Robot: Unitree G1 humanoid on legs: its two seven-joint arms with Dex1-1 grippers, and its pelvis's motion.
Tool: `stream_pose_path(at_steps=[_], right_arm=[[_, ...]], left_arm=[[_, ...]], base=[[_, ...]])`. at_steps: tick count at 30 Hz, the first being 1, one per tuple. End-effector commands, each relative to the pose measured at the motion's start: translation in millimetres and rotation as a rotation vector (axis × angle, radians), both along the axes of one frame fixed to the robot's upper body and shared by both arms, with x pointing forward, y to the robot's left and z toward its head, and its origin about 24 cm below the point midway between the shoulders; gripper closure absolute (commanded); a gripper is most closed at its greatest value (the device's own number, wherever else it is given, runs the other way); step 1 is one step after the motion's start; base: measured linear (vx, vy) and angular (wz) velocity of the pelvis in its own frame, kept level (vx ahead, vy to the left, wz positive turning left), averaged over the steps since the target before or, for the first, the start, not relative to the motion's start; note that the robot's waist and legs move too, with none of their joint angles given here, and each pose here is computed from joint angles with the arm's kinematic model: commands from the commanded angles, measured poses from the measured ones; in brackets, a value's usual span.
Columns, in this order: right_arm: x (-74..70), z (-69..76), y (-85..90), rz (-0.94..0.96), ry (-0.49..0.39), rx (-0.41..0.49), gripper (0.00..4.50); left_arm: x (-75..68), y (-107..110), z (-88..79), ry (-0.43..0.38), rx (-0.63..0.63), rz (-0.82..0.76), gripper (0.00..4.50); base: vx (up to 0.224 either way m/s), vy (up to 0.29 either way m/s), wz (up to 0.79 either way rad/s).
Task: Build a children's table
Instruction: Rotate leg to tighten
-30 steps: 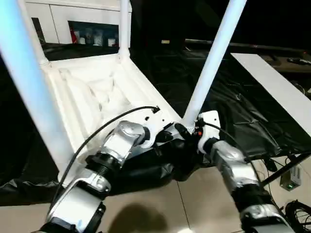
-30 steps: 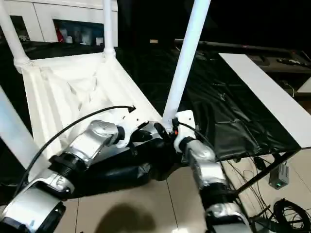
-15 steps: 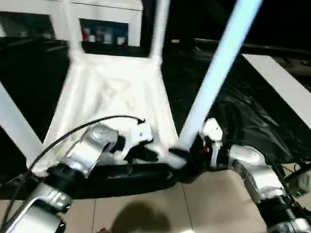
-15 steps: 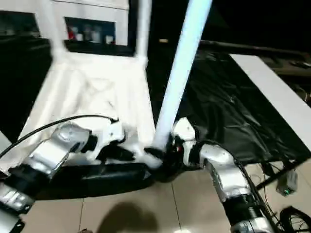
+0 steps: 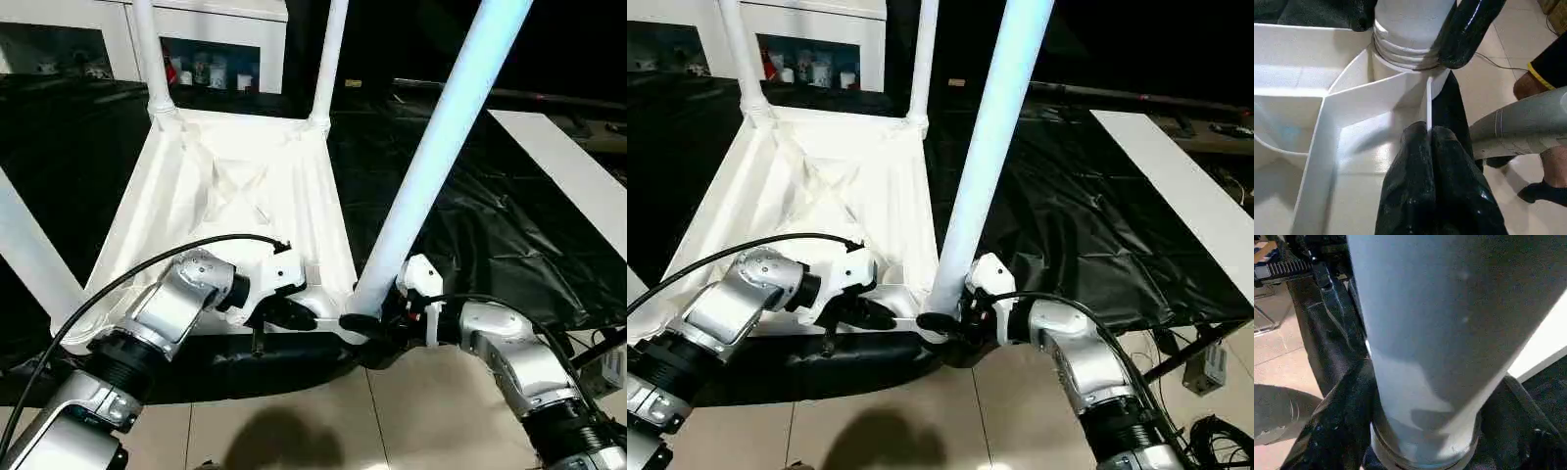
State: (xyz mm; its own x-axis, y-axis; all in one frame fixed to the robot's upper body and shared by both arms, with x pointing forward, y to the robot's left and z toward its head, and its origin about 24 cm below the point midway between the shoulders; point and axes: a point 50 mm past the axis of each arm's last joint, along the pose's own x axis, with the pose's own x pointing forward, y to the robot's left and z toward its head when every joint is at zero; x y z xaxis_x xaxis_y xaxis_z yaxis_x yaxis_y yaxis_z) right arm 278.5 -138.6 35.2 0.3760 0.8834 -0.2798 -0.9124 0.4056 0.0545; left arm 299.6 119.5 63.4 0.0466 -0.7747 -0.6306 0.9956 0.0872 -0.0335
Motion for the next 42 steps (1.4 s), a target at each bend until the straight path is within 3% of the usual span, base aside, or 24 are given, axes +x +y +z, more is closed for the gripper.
stream_pose_path(at_steps=[1,6,12,22,29,31,32,38,42], right_arm=[[0.5,0.0,-5.0,-0.003,0.002,-0.025,1.85],[5.2,-4.3,-5.5,-0.075,0.020,-0.007,1.89],[25.3,-15.7,-8.4,-0.402,0.016,0.011,1.89],[58.5,-20.4,17.3,-0.832,0.050,0.039,1.89],[60.5,-13.9,37.7,-0.720,0.007,0.065,1.89],[59.2,-11.9,39.8,-0.687,0.025,0.127,1.20],[59.2,-11.1,39.9,-0.681,0.027,0.145,1.20],[52.6,-3.5,30.0,-0.526,-0.015,0.150,0.70],[35.2,-0.5,7.8,-0.319,-0.060,0.075,0.70]], left_arm=[[-4.3,-5,-7.6,0.028,0.025,-0.019,4.50],[0.3,-7,-9.7,0.016,0.022,0.057,4.50],[13.9,-22,-15.5,-0.012,-0.012,0.227,4.50],[40.4,-59,-23.7,-0.101,-0.014,0.504,4.50],[43.0,-62,-25.2,-0.126,0.000,0.507,4.50],[43.1,-60,-25.4,-0.124,0.000,0.498,4.50],[43.3,-60,-25.6,-0.124,0.000,0.495,4.50],[38.4,-53,-20.4,-0.119,-0.018,0.385,4.50],[29.8,-38,-12.9,-0.097,-0.027,0.261,4.50]], base=[[0.000,0.000,0.00],[0.000,0.000,0.00],[0.000,0.000,0.00],[0.000,0.000,0.00],[0.000,0.000,0.00],[0.000,0.000,0.00],[0.000,0.000,0.00],[0.000,0.000,0.00],[0.000,0.000,0.00]])
